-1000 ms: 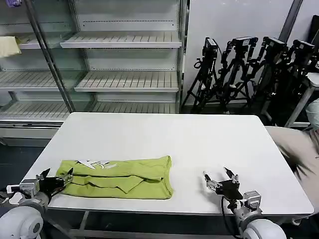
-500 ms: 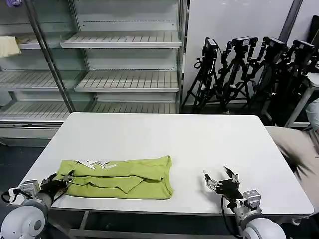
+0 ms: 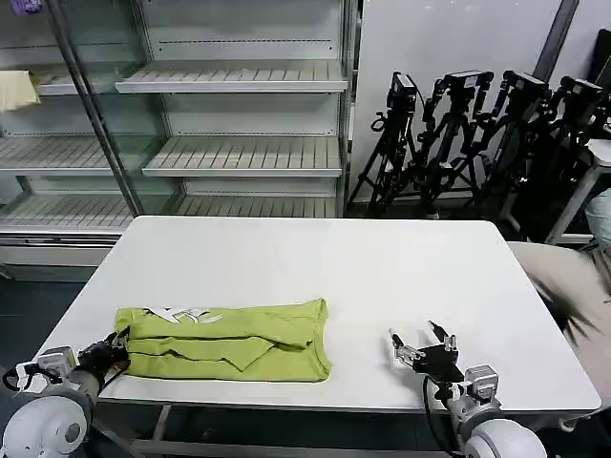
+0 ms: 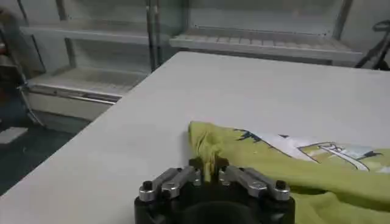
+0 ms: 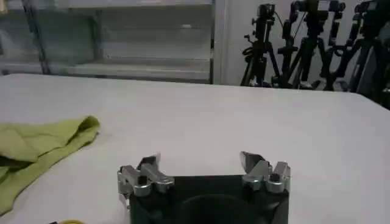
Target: Fold and organize the clothes.
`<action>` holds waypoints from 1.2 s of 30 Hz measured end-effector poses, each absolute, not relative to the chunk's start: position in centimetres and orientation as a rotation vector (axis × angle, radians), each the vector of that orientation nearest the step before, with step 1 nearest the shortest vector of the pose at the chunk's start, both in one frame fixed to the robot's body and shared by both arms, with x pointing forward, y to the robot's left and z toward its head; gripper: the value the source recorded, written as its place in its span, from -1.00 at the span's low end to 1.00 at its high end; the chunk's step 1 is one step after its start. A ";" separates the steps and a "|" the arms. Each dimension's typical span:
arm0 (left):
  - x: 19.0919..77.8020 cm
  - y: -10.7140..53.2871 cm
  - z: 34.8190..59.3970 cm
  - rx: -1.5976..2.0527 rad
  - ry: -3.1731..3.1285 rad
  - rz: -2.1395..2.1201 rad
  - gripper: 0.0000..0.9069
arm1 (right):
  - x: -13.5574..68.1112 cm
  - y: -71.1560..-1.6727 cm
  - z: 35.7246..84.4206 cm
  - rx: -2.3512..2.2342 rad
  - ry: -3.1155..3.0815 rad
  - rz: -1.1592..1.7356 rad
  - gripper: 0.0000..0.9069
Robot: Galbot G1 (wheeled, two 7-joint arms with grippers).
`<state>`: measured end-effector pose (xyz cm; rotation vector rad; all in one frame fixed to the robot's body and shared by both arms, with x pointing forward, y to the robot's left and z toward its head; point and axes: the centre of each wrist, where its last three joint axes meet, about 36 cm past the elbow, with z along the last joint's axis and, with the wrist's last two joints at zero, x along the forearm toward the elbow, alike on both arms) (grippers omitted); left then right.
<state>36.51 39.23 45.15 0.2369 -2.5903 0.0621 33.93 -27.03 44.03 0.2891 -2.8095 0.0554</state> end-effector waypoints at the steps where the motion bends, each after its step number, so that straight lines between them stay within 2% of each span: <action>1: 36.5 39.2 45.2 0.235 -2.594 0.050 -0.98 | 33.9 -27.0 44.0 0.289 -2.810 0.056 1.00; 12: 36.9 40.8 47.3 0.258 -2.697 -0.209 -1.00 | 33.6 -27.2 44.4 0.290 -2.815 0.070 1.00; 21: 37.2 42.9 51.6 0.300 -2.754 -0.571 -1.00 | 33.6 -27.2 44.4 0.285 -2.816 0.065 1.00; 26: 36.2 40.4 52.5 0.228 -2.774 -0.658 -1.00 | 33.5 -27.1 44.4 0.281 -2.815 0.073 1.00; 36: 33.3 30.9 51.5 -0.081 -2.833 -0.618 -1.00 | 33.4 -26.9 44.6 0.280 -2.813 0.085 1.00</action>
